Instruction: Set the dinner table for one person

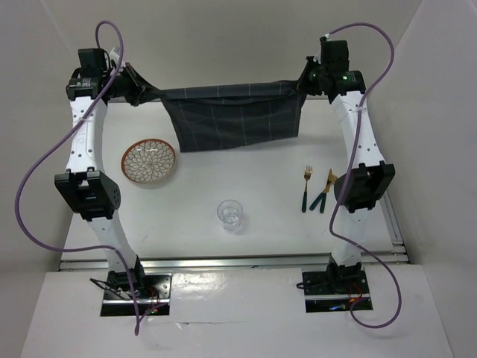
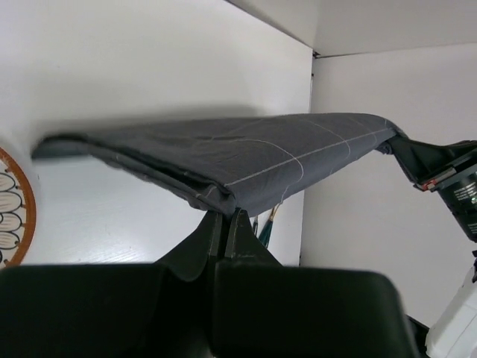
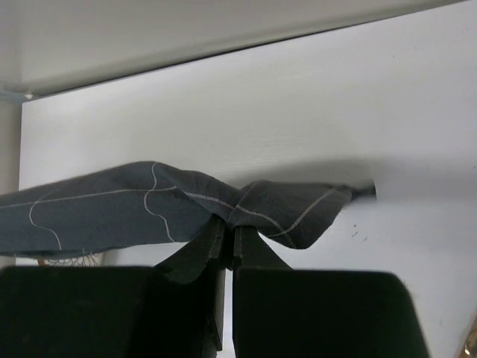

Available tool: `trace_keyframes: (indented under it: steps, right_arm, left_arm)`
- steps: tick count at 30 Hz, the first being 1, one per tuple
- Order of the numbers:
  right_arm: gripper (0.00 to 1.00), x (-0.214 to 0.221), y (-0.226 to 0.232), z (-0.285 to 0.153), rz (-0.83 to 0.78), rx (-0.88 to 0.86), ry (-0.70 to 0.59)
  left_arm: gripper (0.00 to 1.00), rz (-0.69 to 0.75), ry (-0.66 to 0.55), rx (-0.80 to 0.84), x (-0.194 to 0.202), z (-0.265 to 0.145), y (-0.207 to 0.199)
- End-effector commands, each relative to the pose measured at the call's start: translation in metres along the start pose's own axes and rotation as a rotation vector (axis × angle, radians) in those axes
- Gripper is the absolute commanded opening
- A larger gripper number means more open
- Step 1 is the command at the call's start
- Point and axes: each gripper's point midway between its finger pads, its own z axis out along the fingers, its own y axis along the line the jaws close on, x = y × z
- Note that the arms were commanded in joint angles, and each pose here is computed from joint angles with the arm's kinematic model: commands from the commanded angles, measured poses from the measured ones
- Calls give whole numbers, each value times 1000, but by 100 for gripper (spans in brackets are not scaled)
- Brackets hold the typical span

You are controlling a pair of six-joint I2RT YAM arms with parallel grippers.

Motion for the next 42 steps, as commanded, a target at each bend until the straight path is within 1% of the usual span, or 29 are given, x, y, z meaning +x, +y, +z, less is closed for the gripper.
trace_keyframes:
  steps: [1,3,4,6,7,9,10,11,12,13,14,15,16,17,18,20,21,23,24,25,26,27,29,30,32,33,34,38,42]
  right_arm:
    - [0,-46,12,-49,-5,-45,-173]
    - [0,-29,3,-44,1,-16,-130]
    - [0,-26,3,-53,1,-15,-128]
    - [0,-11,-1,-53,3,-21,-104]
    - [0,20,-16,-41,13,11,-31]
    - [0,34,-16,-53,13,-8,-22]
    - [0,71,-33,-43,37,29,63]
    - [0,81,-28,-55,31,9,67]
    - [0,99,-29,-56,27,9,96]
    - [0,136,-46,-52,38,43,171]
    - [22,153,-47,-55,34,47,203]
    - [49,166,-42,-66,32,17,222]
    - [70,182,-49,-71,38,35,261]
    - [83,212,-56,-75,28,52,334]
    - [98,220,-56,-83,6,60,348]
    - [100,234,-70,-95,5,125,393]
    - [100,234,-71,-102,3,134,386]
    - [97,229,-70,-102,-1,132,360]
    - [93,225,-69,-100,-3,125,345]
    - [81,222,-63,-89,1,93,343]
    - [72,223,-57,-82,8,75,350]
    - [63,228,-52,-65,14,65,381]
    - [44,232,-44,-42,20,37,398]
    - [29,222,-38,-31,21,22,389]
    - [19,242,-35,-2,22,28,458]
    - [13,236,-32,8,21,23,449]
    - [7,249,-36,23,28,28,487]
    - [2,268,-49,53,49,77,530]
    - [0,292,-63,60,70,120,570]
  left_arm:
    - [0,78,-105,72,-19,-38,-37]
    - [0,73,-111,67,-17,-45,-36]
    - [0,56,-85,47,-7,-41,-24]
    - [0,69,-90,37,6,-53,-25]
    - [0,46,-62,0,19,-43,-3]
    - [0,43,-53,-18,39,-53,3]
    - [0,5,-4,-52,58,-43,28]
    - [0,-11,19,-75,69,-44,41]
    - [2,-27,44,-91,82,-43,52]
    - [15,-34,34,-129,91,-48,60]
    - [32,-76,93,-187,117,-44,87]
    - [53,-93,116,-218,130,-47,97]
    - [95,-102,133,-240,141,-49,105]
    - [100,-115,148,-288,152,-51,118]
    - [100,-91,146,-317,154,-56,122]
    - [100,-69,138,-384,152,-64,129]
    - [100,-66,130,-401,148,-65,130]
    - [93,-12,126,-389,138,-57,120]
    - [79,21,142,-387,139,-48,112]
    - [69,22,177,-403,141,-33,117]
    - [58,30,202,-400,144,-23,115]
    - [30,52,216,-392,144,-10,106]
    - [14,34,276,-409,150,19,118]
    - [11,41,259,-421,144,31,118]
    - [1,72,280,-446,149,53,122]
    - [0,71,303,-504,153,68,141]
    - [0,89,307,-512,154,76,140]
    - [0,78,352,-578,169,100,169]
    - [0,85,410,-614,191,108,186]
